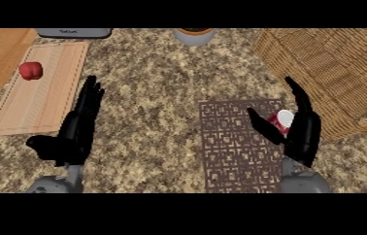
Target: Pick the can from the placemat and place it in the basket
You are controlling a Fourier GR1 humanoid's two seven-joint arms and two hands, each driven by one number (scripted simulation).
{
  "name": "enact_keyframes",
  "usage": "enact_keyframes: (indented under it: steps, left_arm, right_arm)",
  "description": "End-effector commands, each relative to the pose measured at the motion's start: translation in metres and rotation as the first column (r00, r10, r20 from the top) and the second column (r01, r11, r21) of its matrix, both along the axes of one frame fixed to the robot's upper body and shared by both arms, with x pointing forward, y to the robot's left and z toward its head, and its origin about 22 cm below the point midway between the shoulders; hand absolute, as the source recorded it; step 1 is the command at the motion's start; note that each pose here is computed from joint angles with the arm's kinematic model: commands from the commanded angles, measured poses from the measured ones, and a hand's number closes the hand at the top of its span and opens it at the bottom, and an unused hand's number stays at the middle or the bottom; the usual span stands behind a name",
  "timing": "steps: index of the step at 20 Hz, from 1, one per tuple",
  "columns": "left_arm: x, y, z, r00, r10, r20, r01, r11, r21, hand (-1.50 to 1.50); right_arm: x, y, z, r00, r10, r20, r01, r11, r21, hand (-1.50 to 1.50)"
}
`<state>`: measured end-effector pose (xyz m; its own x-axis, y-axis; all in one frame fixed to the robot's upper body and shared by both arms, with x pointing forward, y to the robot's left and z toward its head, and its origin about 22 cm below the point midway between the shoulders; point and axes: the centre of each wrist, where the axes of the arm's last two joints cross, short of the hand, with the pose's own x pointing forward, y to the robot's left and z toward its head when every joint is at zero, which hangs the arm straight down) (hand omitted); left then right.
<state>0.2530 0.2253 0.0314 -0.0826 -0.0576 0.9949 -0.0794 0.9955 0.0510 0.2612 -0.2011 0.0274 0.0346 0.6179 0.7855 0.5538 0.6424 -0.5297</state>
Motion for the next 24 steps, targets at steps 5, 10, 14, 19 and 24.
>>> enact_keyframes:
  steps: [5,10,14,19,24]
  left_arm:
    - [-0.005,0.010,-0.002,0.999,0.038,0.012,-0.038,0.999,0.000,0.00]
    - [-0.005,0.010,-0.002,0.999,0.038,0.000,-0.038,0.999,-0.007,0.00]
    - [-0.008,0.004,0.001,1.000,-0.008,-0.003,0.008,1.000,-0.022,0.00]
    - [-0.011,0.000,-0.003,1.000,-0.010,0.014,0.010,1.000,-0.018,0.00]
    - [-0.010,0.002,-0.003,1.000,0.001,0.018,0.000,0.999,-0.032,0.00]
  right_arm:
    - [0.000,-0.034,-0.009,0.889,-0.410,-0.203,0.350,0.896,-0.274,-1.50]
    - [0.003,-0.014,0.010,0.760,-0.470,-0.448,0.301,0.867,-0.398,-1.50]
    - [0.014,0.038,0.052,0.695,-0.450,-0.561,0.237,0.880,-0.412,-1.50]
    - [0.020,0.076,0.124,0.658,-0.441,-0.611,0.210,0.886,-0.413,-1.50]
    - [0.032,0.082,0.132,0.583,-0.519,-0.625,0.255,0.847,-0.466,-1.50]
